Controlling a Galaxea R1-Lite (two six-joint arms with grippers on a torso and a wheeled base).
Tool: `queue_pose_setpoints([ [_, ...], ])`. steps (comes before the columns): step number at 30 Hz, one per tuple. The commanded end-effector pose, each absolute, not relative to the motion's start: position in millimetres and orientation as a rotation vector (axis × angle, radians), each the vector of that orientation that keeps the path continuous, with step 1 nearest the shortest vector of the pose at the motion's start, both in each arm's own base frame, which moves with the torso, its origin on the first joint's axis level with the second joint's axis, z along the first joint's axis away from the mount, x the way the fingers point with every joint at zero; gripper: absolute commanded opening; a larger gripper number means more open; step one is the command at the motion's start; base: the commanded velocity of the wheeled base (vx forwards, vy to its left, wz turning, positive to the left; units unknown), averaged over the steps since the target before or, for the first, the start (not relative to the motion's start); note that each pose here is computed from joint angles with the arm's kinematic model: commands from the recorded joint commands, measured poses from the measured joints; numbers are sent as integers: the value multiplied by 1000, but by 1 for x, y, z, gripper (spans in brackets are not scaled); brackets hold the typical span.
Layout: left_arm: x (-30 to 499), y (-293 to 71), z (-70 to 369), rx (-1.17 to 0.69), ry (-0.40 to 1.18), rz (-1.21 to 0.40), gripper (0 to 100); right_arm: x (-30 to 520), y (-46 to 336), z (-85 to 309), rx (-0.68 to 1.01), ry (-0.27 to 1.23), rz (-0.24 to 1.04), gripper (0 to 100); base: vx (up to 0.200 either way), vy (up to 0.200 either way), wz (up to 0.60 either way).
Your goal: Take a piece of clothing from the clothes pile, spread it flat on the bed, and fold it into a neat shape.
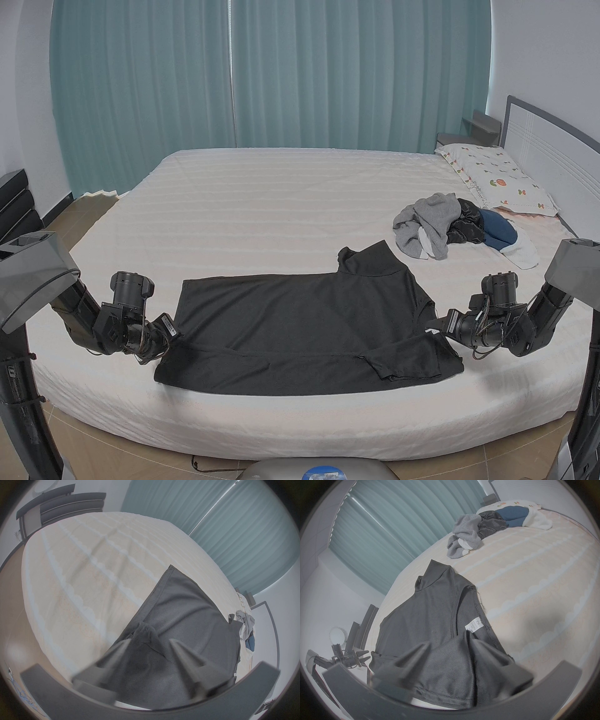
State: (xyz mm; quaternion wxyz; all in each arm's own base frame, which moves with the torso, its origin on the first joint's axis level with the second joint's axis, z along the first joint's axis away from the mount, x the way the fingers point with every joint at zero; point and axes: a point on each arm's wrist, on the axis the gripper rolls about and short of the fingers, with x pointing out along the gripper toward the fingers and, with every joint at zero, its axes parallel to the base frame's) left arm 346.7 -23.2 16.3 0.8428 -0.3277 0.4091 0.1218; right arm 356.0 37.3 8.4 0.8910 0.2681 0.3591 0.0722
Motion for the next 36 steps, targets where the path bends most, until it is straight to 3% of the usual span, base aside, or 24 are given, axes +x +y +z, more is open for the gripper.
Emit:
queue_pose_setpoints([
  [1,348,-20,16,-711,861,266,100,356,35,12,582,736,140,100,0,0,0],
  [11,335,14,60,-870,820,166,100,320,36,30,748,810,209,100,0,0,0],
  [23,334,13,43,-934,899,192,100,296,37,17,791,906,169,100,0,0,0],
  [29,336,12,32,-932,929,206,100,289,37,19,845,952,253,100,0,0,0],
  [36,339,14,33,-965,912,220,100,289,35,21,848,944,249,100,0,0,0],
])
